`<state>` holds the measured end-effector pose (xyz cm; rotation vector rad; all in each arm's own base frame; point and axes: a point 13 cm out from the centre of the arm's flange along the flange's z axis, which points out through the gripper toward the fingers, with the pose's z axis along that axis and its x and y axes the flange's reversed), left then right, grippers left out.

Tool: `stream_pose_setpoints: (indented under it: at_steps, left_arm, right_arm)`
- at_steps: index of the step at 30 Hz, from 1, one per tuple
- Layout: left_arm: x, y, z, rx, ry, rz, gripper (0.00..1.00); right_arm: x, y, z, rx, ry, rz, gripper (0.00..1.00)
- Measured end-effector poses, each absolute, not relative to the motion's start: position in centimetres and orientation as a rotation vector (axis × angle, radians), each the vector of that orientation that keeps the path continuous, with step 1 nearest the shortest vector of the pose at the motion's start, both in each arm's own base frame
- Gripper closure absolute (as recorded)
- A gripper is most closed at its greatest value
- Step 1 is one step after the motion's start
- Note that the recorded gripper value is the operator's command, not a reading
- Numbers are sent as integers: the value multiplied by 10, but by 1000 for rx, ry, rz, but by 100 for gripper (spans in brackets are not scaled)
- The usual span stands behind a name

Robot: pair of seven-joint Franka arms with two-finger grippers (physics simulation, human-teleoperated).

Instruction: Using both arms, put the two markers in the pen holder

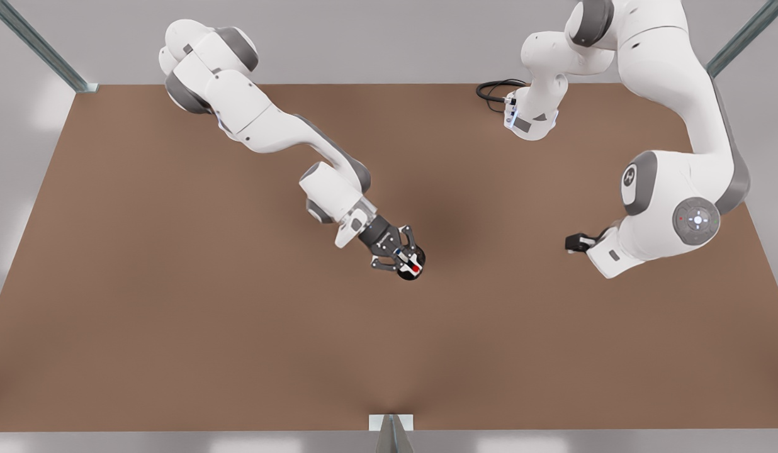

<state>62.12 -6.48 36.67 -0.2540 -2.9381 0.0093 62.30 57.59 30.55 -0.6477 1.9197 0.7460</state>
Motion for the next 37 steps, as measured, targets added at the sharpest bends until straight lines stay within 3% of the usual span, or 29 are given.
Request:
stream_pose_setpoints:
  at_steps: [14,15,16,20,25,27,29,31,37]
  left_arm:
    - [618,-68,354,-14,-2913,18,0]
    - [617,-68,353,-3,-2910,17,0]
    - [617,-68,352,8,-2907,16,0]
    - [617,-68,350,43,-2901,13,0]
    - [617,-69,353,72,-2907,7,0]
    - [618,-70,366,69,-2930,4,0]
    - [618,-64,397,64,-2985,9,0]
    - [621,-67,409,40,-3019,8,0]
    - [629,-73,413,-24,-3051,7,0]
  right_arm:
    - [594,573,264,-686,1987,754,77]
    - [585,579,257,-700,1998,760,33]
    - [574,585,249,-714,2010,767,0]
    - [574,575,248,-711,2025,754,0]
    - [685,406,501,-500,2048,400,0]
    - [728,273,548,-276,2234,224,0]
    - [733,146,519,-64,2472,42,0]
    - [740,79,484,82,2665,-1,0]
    - [687,72,435,58,3027,-13,0]
